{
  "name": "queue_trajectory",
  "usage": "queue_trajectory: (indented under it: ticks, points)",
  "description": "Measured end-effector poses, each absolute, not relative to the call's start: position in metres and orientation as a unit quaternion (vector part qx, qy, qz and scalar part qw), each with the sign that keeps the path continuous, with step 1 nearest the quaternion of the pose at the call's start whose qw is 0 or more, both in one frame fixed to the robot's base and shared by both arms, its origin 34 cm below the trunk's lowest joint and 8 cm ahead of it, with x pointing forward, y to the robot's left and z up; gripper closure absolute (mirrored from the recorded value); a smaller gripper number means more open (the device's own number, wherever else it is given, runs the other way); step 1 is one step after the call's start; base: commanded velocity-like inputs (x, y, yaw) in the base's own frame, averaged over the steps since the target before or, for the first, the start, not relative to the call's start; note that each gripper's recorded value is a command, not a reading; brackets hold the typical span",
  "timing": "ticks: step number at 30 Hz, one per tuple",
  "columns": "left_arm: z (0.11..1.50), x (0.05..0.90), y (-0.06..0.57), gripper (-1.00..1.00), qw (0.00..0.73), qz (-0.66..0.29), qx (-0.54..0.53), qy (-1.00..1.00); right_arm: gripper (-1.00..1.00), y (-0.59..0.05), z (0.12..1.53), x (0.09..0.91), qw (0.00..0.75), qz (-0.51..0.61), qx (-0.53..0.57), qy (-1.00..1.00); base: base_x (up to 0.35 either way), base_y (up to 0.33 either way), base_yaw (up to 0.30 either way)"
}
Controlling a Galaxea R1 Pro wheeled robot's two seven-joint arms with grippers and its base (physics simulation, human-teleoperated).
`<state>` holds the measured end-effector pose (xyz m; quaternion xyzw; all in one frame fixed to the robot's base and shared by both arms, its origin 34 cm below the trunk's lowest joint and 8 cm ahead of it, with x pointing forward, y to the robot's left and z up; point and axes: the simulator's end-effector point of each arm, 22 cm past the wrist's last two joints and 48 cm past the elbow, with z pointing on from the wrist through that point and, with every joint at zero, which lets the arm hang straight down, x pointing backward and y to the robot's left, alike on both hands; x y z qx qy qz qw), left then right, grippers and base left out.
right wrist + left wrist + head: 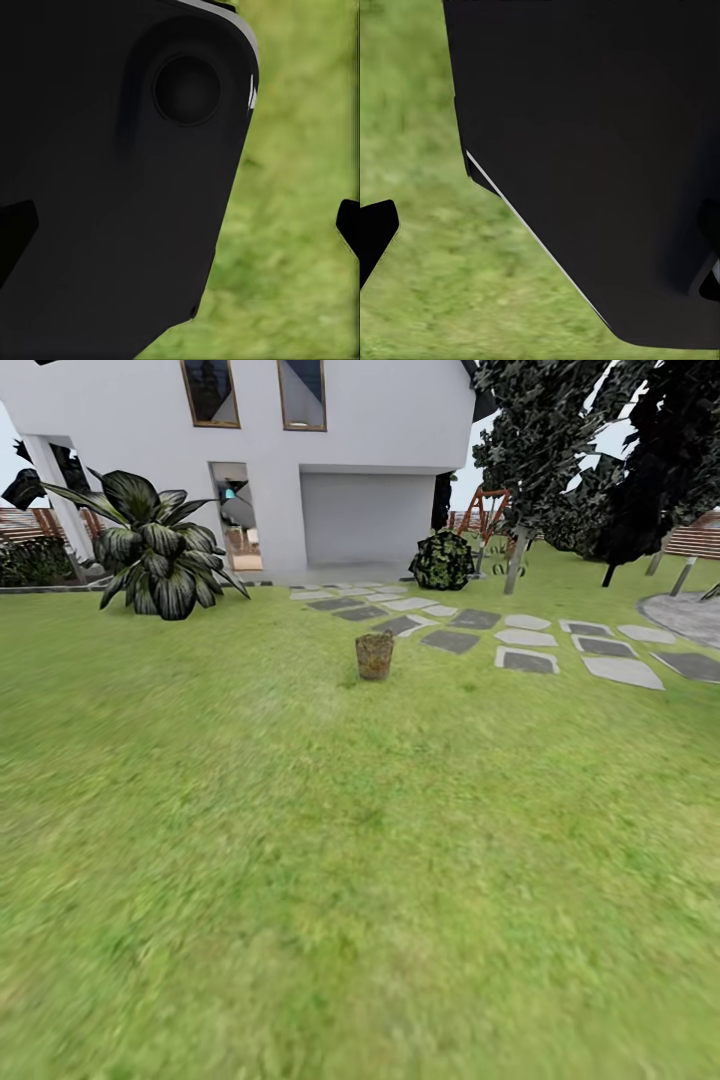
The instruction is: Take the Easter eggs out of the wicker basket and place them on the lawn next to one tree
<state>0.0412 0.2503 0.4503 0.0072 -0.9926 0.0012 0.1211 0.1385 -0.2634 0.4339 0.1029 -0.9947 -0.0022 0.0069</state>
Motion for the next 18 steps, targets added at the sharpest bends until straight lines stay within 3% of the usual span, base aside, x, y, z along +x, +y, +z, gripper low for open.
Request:
queue_trajectory:
  ticks: [18]
  points:
    - [0.4502,0.0414,0.2503,-1.0,0.121,0.001,0.007,-0.993,-1.0,-0.2635,0.4339,0.1385,0.007,-0.002,0.103,-0.995,0.34,0.0,0.0]
